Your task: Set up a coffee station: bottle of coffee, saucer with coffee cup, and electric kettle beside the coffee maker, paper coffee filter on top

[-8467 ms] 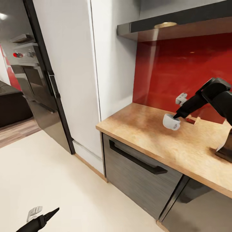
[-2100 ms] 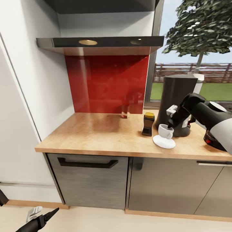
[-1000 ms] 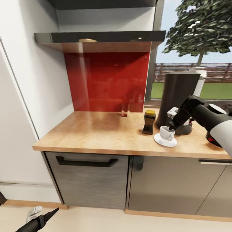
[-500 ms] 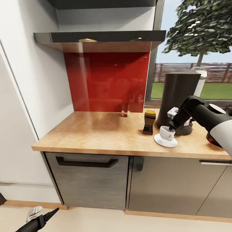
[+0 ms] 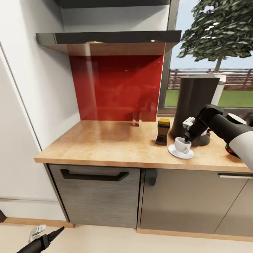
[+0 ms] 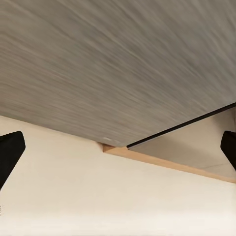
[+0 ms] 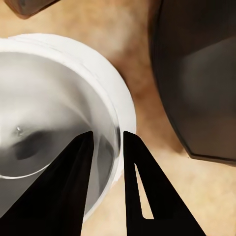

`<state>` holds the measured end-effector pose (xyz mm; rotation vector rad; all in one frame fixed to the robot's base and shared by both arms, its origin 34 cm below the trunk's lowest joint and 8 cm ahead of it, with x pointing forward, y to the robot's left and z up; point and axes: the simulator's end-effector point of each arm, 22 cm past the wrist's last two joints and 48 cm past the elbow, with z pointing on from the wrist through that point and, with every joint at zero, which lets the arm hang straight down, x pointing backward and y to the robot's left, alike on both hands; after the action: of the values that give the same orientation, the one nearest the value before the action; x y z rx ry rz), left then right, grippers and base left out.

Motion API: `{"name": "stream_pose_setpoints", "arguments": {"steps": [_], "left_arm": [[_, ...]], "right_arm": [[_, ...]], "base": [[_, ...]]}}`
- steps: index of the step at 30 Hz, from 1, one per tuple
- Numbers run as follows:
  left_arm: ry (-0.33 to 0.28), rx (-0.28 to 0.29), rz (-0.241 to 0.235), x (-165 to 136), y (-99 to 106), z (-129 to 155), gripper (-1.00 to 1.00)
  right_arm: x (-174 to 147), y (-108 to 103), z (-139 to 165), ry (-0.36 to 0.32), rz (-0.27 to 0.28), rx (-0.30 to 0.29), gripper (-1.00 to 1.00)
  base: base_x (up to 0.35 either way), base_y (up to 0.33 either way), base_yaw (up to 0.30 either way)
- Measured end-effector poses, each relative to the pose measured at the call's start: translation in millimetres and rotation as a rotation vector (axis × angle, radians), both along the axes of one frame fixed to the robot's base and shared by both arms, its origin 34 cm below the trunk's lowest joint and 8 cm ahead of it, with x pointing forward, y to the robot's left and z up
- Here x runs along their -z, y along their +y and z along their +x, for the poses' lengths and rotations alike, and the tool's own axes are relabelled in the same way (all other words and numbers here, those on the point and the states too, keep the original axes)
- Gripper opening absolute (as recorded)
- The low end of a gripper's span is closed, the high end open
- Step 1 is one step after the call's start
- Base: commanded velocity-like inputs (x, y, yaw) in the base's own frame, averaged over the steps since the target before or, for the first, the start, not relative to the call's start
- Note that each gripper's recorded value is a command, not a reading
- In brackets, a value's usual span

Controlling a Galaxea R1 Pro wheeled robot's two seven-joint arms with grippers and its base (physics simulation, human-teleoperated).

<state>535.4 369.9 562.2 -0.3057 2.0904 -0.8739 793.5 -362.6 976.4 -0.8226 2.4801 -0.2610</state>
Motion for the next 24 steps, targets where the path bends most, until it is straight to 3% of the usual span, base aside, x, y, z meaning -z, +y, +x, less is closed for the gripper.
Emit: {"name": "stream_pose_setpoints", "arguments": {"steps": [24], "left_arm": [[-0.001, -0.001, 0.000, 13, 0, -2, 1.00]], "right_arm": [[12, 0, -2, -0.005, -0.001, -0.003, -1.00]], "base": [[0.000, 0.000, 0.000]]}}
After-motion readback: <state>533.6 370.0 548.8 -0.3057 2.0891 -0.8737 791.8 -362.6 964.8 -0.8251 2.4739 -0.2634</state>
